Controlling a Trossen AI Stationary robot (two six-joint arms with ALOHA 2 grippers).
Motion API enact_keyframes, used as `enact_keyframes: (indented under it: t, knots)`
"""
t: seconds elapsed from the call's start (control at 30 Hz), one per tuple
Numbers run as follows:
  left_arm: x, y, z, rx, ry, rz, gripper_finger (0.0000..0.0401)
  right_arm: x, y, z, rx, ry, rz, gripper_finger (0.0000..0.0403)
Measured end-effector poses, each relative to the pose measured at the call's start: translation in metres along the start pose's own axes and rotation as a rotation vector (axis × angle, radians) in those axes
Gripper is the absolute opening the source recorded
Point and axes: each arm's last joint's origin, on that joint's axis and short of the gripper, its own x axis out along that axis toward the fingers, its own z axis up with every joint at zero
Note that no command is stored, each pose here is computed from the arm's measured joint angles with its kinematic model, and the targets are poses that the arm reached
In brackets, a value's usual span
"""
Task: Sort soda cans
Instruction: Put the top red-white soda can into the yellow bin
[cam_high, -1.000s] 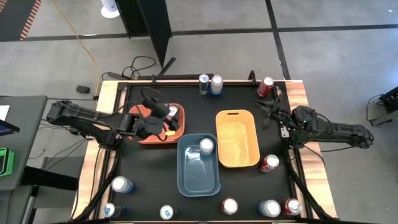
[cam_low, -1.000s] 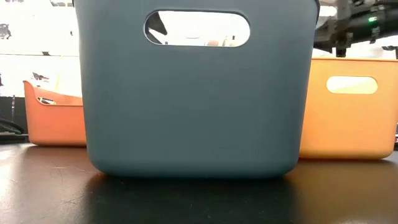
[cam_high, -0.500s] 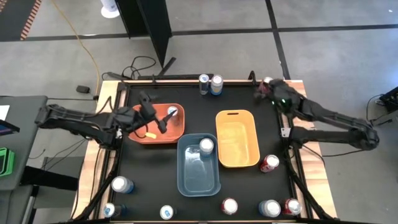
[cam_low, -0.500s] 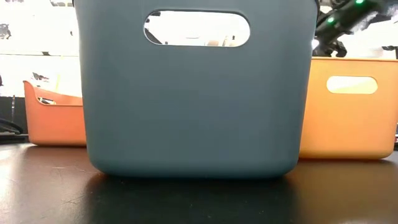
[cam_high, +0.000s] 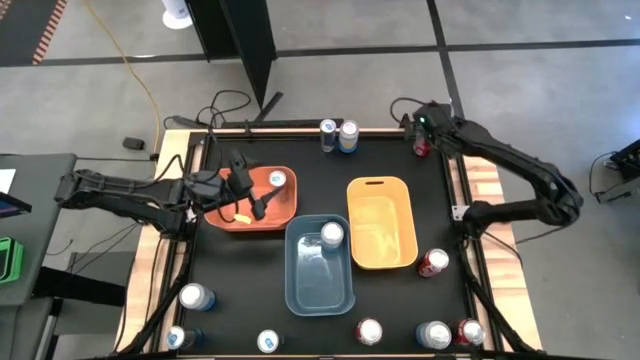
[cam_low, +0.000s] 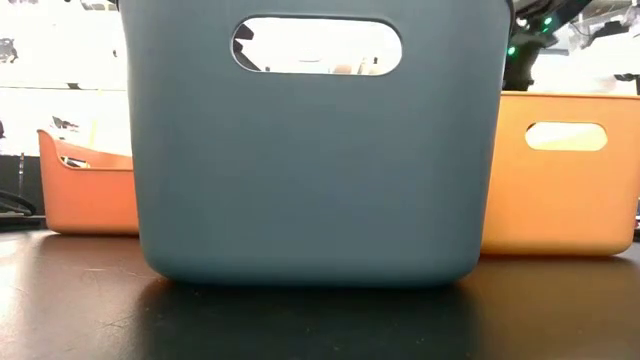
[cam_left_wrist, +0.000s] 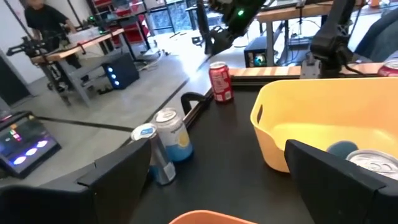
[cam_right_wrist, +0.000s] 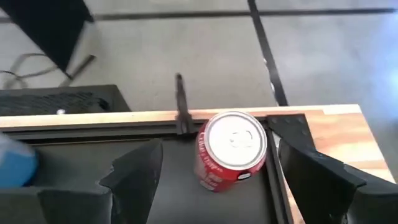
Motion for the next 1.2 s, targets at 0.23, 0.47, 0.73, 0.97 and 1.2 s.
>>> enact_keyframes:
  t: [0.23, 0.47, 0.73, 0.97, 1.2]
  knots:
    - [0.0, -0.001, 0.0, 0.005, -0.002, -0.026, 0.0366, 0.024, -0.003, 0.0, 0.045, 0.087, -0.048, 0.0371]
    - [0.0, -0.001, -0.001, 0.012, 0.004, -0.027, 0.0366, 0.026, -0.003, 0.002, 0.085, 0.074, -0.045, 0.0399]
    - [0.0, -0.001, -0.001, 0.014, 0.008, -0.028, 0.0366, 0.039, 0.003, -0.004, 0.097, 0.113, -0.084, 0.0395]
    - [0.0, -0.002, -0.003, 0.017, 0.026, -0.052, 0.0366, 0.048, 0.007, -0.005, 0.122, 0.108, -0.143, 0.0395]
    - [0.0, -0.002, -0.003, 0.017, 0.025, -0.052, 0.0366, 0.067, 0.011, -0.012, 0.117, 0.151, -0.199, 0.0395]
